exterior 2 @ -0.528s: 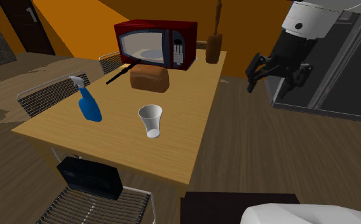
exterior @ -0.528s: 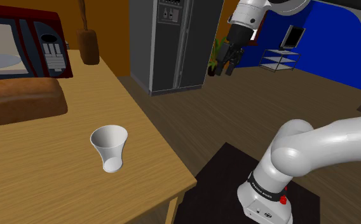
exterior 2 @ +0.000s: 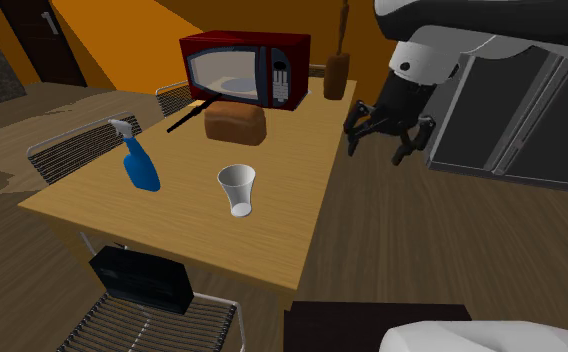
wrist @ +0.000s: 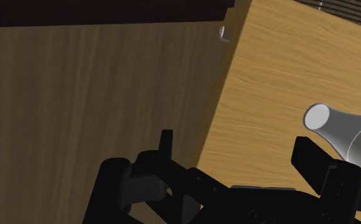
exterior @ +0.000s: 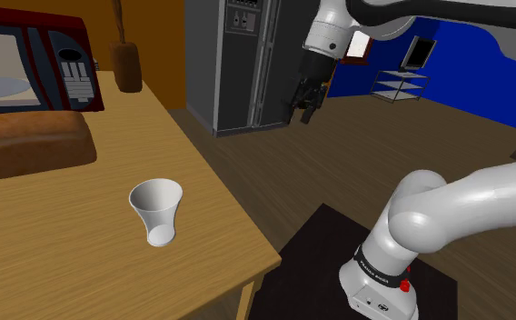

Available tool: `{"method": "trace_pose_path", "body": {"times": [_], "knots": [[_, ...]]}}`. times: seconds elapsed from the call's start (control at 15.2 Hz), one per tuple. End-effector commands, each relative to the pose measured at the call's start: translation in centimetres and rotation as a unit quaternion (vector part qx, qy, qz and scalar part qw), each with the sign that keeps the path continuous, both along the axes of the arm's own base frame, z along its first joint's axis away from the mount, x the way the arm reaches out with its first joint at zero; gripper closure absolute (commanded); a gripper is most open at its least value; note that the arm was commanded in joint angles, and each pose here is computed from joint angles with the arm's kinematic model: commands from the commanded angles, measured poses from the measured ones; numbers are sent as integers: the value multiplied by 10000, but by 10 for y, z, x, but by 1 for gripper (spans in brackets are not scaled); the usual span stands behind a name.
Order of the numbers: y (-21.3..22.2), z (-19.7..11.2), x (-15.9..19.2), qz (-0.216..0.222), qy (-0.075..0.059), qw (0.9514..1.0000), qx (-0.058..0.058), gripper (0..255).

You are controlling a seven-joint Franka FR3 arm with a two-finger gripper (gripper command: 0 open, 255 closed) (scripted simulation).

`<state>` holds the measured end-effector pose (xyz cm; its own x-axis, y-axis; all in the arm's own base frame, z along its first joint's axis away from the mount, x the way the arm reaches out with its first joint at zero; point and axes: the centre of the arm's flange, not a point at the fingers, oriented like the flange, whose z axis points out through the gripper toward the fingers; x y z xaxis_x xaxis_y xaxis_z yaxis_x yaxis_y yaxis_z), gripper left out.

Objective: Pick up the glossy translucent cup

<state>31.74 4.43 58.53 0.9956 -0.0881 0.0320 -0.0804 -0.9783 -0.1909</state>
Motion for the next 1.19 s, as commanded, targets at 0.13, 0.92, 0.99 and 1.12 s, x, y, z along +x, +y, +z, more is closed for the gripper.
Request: {"method": "trace_pose_path", "body": {"times": [0.13, 0.92, 0.99, 1.12], "knots": [[41, -21, 19, -118, 51, 9999, 111, 0], [167, -86, 75, -446, 212, 9979, 427, 0], [178, -91, 80, -473, 225, 9976, 453, 0], [199, -101, 90, -528, 252, 9970, 506, 0]]}}
